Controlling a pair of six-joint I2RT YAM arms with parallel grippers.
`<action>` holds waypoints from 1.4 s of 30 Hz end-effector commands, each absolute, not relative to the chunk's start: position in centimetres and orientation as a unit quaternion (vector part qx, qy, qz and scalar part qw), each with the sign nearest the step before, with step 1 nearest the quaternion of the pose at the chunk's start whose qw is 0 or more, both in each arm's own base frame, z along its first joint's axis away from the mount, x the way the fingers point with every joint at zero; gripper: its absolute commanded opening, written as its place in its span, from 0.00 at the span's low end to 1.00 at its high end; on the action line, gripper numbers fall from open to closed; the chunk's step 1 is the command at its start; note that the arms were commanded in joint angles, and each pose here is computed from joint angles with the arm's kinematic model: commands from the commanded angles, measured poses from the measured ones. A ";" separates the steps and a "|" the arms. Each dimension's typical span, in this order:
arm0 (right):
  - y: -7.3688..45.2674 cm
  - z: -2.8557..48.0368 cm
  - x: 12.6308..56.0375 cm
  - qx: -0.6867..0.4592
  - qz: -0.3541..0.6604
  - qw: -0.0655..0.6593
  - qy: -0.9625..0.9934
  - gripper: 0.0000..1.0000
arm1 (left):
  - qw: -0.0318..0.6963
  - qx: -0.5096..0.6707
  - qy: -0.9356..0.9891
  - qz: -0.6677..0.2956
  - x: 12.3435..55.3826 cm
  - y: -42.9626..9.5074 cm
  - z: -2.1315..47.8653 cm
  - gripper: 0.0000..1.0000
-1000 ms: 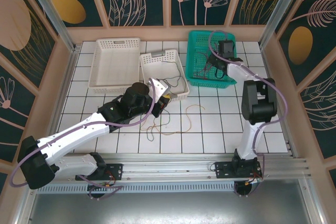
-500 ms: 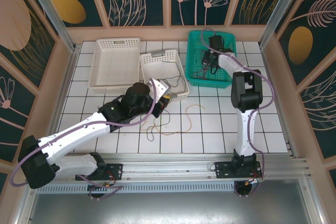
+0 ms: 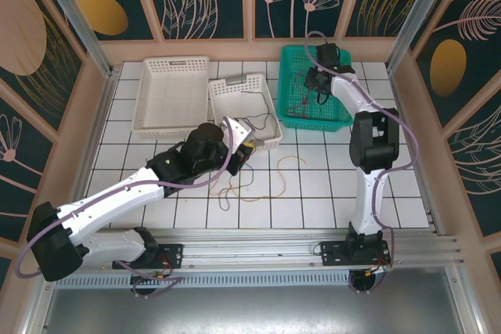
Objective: Untangle the cables
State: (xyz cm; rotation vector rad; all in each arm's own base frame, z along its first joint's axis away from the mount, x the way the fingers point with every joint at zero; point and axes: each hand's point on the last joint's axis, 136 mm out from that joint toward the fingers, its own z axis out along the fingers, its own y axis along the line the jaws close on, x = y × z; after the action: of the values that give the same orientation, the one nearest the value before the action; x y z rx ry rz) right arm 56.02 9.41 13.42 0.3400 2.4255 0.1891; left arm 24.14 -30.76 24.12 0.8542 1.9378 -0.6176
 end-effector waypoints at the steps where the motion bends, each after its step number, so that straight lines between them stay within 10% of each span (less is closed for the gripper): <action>1: 8.5 15.6 55.5 0.133 0.053 0.351 0.925 0.35 | 0.455 0.350 0.777 -0.258 24.1 -31.0 25.2 0.00; 12: 8.6 11.5 59.3 0.133 0.028 0.316 0.939 0.00 | 0.454 0.349 0.779 -0.256 24.2 -31.0 25.0 0.00; 28: 8.2 2.9 60.2 0.132 -0.018 0.240 0.962 0.00 | 0.447 0.353 0.781 -0.256 24.2 -31.2 24.5 0.00; 35: 8.5 7.4 60.7 0.128 -0.005 0.274 0.953 0.01 | 0.444 0.354 0.782 -0.257 24.1 -31.3 24.3 0.00; 42: 8.0 14.0 61.1 0.136 0.011 0.330 0.934 0.31 | 0.444 0.354 0.782 -0.256 24.2 -31.2 24.3 0.00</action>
State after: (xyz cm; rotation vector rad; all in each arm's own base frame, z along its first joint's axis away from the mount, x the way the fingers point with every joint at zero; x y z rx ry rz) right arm 61.09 8.69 6.99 0.3468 2.5542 0.0125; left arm 23.89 -31.03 23.51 0.8756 1.9543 -0.6309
